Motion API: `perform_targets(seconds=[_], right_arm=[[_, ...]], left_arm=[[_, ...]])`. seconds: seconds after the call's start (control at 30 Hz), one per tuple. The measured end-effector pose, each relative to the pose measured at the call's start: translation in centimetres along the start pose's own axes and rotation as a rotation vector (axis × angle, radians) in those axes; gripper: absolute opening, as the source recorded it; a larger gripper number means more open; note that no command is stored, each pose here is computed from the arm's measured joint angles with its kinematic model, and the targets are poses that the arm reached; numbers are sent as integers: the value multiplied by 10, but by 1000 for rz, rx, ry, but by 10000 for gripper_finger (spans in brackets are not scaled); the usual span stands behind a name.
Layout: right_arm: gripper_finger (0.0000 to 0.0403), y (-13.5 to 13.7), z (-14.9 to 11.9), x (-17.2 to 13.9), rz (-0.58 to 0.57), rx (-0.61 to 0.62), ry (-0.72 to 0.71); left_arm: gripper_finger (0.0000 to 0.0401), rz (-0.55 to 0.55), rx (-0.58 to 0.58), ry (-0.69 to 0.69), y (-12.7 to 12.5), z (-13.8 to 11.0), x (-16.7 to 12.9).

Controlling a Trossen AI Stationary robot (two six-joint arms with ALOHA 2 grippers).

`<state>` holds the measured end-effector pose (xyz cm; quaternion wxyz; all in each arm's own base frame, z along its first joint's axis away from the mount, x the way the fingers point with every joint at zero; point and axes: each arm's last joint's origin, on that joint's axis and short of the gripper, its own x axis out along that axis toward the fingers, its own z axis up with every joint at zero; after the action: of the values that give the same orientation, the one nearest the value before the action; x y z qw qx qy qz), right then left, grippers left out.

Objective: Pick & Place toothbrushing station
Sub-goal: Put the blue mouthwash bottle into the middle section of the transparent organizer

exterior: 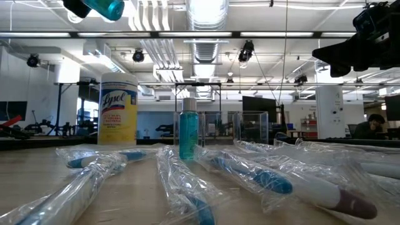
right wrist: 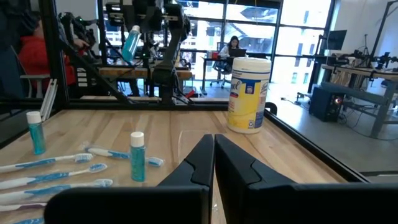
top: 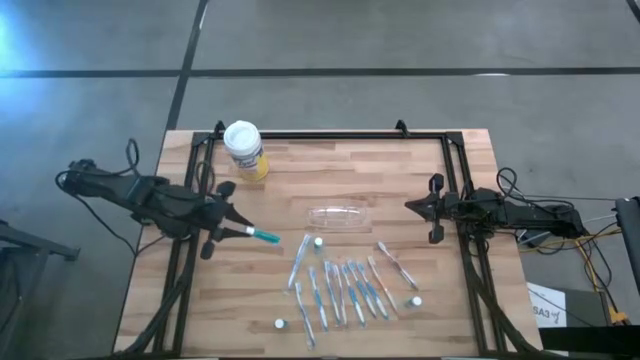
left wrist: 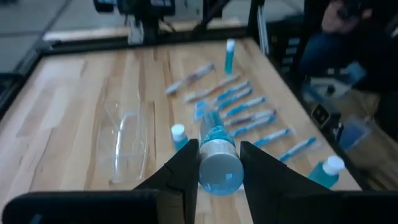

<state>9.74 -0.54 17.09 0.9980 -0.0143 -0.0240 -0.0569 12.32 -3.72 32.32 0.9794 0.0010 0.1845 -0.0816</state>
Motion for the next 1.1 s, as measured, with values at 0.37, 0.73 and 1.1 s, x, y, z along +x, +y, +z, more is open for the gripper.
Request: perform_targets(seconds=[0.37, 0.73, 1.1], right_arm=[[8, -1, 0, 0, -26, 4, 0], [8, -1, 0, 0, -26, 4, 1], [8, -1, 0, 0, -26, 4, 1]], left_arm=[[96, 48, -40, -260, 6, -44, 2], [96, 52, -8, -322, 5, -86, 28], [96, 70, 2, -395, 7, -122, 43]])
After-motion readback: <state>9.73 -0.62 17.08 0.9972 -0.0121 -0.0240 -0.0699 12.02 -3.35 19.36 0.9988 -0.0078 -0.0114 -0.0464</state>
